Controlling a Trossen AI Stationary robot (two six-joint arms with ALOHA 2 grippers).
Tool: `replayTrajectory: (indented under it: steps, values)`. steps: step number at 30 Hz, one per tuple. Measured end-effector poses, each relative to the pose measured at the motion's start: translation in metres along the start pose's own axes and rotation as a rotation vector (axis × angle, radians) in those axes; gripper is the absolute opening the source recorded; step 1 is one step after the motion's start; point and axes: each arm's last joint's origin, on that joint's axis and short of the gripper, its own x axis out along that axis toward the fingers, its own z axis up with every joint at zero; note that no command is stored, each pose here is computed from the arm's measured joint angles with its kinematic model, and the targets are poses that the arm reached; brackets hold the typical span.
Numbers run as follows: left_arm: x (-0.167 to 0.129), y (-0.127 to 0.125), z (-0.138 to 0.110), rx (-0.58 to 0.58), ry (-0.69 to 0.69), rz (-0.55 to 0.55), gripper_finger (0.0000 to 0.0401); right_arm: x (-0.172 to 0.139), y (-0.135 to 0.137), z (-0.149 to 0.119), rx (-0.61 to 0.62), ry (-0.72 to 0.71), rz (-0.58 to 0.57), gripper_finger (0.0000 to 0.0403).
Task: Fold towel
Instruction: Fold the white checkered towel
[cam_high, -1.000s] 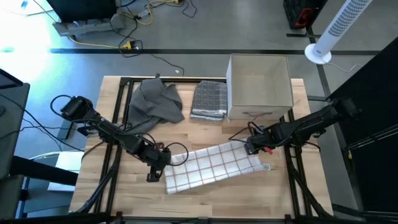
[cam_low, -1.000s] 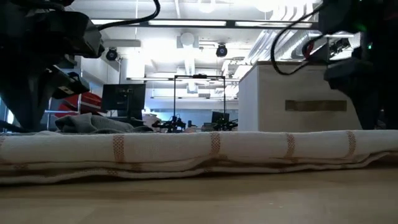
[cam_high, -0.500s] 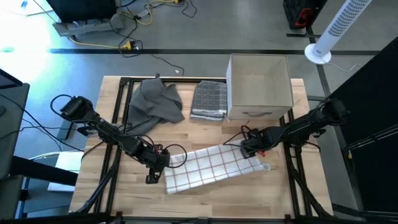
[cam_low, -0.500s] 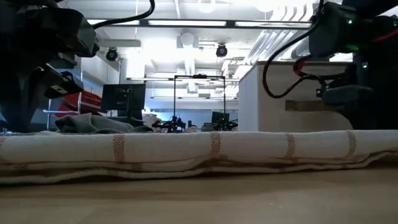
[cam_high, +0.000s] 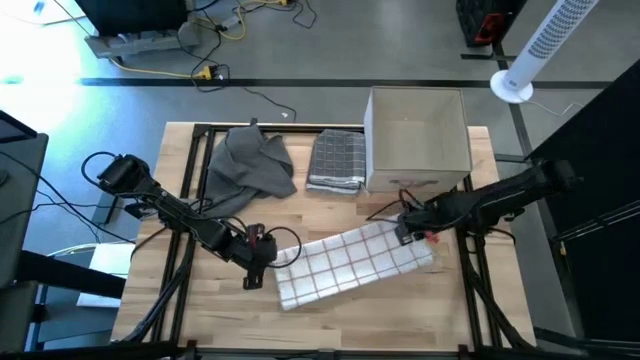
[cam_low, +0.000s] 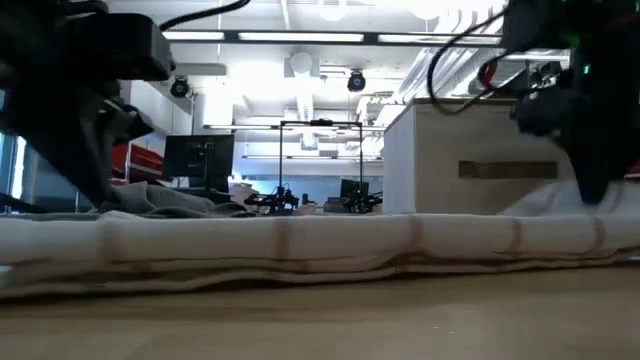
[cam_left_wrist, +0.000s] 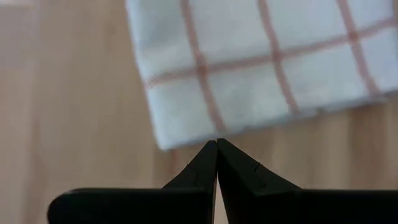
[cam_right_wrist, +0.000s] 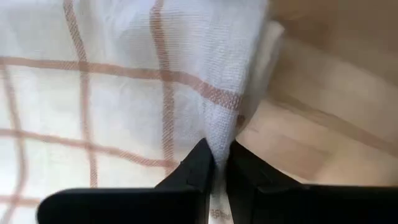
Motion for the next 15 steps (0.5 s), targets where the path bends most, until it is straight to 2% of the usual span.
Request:
replayTrajectory:
  steps: [4, 9, 12, 15]
  values:
    - [0.000, 0.002, 0.005, -0.017, -0.075, 0.059, 0.0003, -0.034, -0.002, 0.005, -0.007, -0.039, 0.043, 0.0017]
    - [0.001, -0.001, 0.020, -0.023, -0.222, 0.056, 0.0008, -0.058, 0.005, 0.013, -0.013, -0.117, 0.085, 0.0017]
    - [0.004, -0.003, 0.027, -0.026, -0.269, 0.011, 0.0031, -0.063, 0.008, 0.017, -0.017, -0.147, 0.098, 0.0017]
    - [0.010, -0.005, 0.026, -0.086, -0.235, -0.055, 0.0069, -0.063, 0.008, 0.019, -0.014, -0.146, 0.097, 0.0017]
